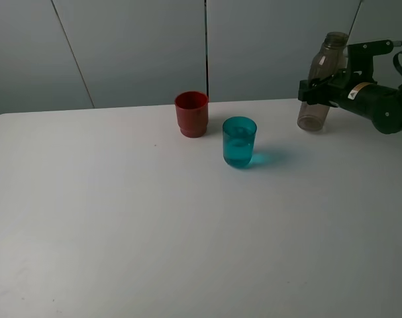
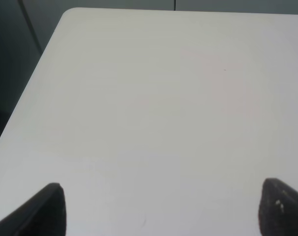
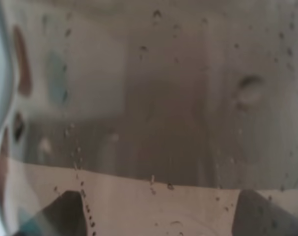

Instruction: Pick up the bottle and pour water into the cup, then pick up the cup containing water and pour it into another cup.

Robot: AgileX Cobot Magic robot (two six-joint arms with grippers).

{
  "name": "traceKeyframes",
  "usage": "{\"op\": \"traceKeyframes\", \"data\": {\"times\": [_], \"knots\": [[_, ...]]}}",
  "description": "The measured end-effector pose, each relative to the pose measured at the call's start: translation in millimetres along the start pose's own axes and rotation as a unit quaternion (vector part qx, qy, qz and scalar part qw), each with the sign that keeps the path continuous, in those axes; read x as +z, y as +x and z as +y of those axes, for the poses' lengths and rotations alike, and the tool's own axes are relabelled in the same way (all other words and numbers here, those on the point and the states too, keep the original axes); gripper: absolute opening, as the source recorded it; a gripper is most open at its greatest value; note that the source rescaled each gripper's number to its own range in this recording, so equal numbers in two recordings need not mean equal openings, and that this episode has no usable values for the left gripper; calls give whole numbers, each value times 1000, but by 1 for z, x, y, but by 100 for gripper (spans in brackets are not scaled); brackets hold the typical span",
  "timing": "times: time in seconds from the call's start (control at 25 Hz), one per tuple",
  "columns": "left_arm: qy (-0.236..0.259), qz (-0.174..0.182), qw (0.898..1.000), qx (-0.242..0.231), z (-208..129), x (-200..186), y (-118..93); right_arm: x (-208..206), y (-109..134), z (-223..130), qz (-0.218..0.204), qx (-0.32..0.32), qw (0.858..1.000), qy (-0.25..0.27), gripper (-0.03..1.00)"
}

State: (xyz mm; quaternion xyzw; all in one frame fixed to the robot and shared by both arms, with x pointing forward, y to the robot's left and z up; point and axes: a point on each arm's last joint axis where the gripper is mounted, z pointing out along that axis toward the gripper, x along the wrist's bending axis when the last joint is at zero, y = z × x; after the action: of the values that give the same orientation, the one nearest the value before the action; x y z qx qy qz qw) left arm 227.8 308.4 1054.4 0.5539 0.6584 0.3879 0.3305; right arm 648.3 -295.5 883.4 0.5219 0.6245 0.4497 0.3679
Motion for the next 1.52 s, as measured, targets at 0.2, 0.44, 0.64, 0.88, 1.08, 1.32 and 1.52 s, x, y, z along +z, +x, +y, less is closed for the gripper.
{"op": "traceKeyframes", "data": {"times": [0.2, 0.44, 0.64, 0.88, 1.08, 1.32, 1.52], "knots": [[0, 0, 1000, 0, 0, 0, 0, 0, 0, -1, 2, -3, 1000, 7, 1], [0, 0, 1000, 0, 0, 0, 0, 0, 1, -2, 8, -1, 1000, 9, 1], [0, 0, 1000, 0, 0, 0, 0, 0, 1, -2, 7, 6, 1000, 10, 17], [0, 0, 1000, 0, 0, 0, 0, 0, 1, -2, 8, 12, 1000, 9, 53], [0, 0, 1000, 0, 0, 0, 0, -1, 2, -2, 8, 29, 999, 20, 98], [0, 0, 1000, 0, 0, 0, 0, -12, 2, 13, 6, 21, 998, 64, 99], [0, 0, 1000, 0, 0, 0, 0, -30, 6, 26, 9, 23, 997, 77, 99]]}}
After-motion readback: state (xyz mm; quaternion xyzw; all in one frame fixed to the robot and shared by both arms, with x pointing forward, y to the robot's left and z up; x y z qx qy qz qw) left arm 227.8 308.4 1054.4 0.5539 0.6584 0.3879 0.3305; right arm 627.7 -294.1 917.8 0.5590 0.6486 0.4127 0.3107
